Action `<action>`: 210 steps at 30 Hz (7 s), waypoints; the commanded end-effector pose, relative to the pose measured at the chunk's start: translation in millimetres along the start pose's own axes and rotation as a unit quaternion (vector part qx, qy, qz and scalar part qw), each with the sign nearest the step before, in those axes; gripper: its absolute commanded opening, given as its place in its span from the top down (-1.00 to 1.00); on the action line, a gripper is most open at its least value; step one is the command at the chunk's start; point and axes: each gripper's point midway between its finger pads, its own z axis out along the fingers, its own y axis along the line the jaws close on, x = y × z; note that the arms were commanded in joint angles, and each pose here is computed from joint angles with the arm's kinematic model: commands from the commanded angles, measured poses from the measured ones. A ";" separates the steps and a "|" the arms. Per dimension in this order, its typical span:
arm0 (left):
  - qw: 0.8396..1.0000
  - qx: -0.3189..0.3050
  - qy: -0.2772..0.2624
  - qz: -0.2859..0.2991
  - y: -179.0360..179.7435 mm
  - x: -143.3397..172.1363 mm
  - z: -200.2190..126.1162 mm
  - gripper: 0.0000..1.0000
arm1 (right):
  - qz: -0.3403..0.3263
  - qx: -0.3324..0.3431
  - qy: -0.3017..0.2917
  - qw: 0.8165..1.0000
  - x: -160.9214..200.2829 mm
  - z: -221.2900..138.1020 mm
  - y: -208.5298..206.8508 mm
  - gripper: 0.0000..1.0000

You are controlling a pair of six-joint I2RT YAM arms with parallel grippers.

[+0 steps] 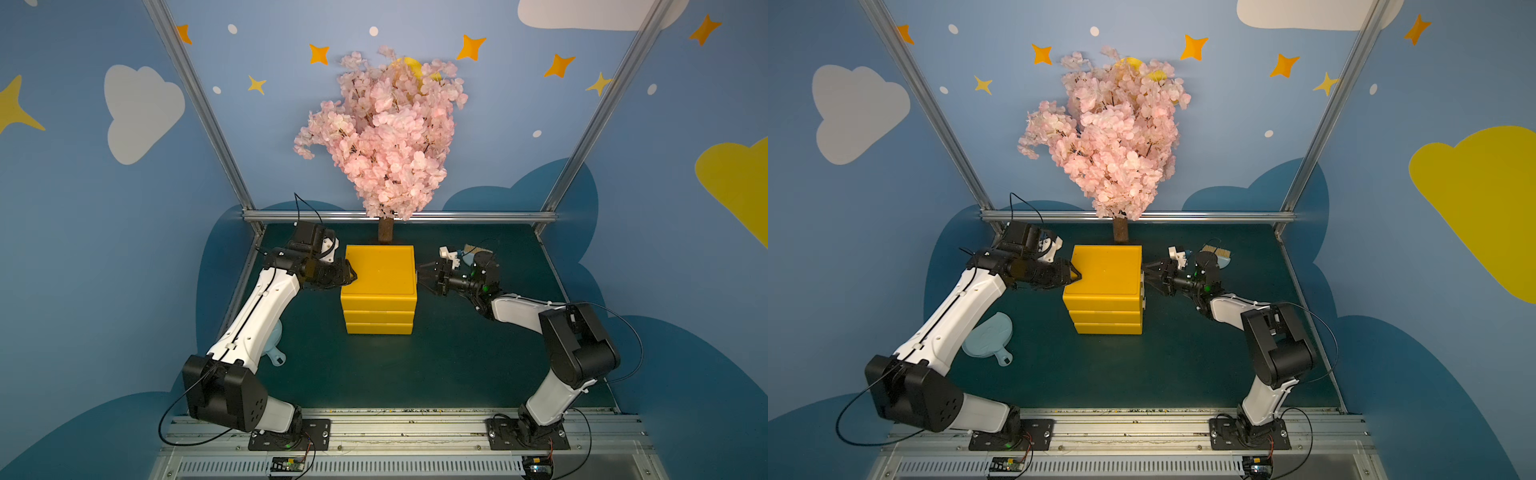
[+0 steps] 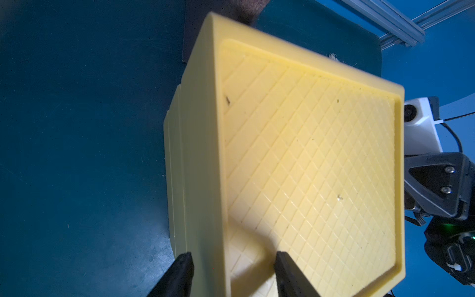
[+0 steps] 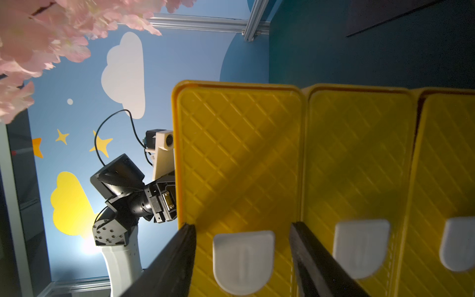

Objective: Take the seed bags out of the drawer
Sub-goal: Open the drawer in the storage box, then adjust the seed packet in the drawer.

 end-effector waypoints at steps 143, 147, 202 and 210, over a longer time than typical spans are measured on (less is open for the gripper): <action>1.000 0.001 0.027 0.015 11.8 21.5 31.3 -0.11 | -0.165 0.440 -0.007 0.883 -31.8 -22.7 -24.7 0.06; 1.000 0.002 0.026 0.016 11.6 21.5 31.4 -0.11 | -0.158 0.429 -0.003 0.889 -28.9 -18.9 -27.7 0.30; 0.999 -0.005 0.035 0.008 14.2 22.4 34.5 -0.11 | -0.246 0.396 -0.019 0.885 -51.9 -69.6 46.3 0.94; 0.999 -0.007 0.034 0.007 14.9 21.7 34.5 -0.11 | -0.258 0.409 -0.016 0.875 -50.2 -69.0 44.3 0.42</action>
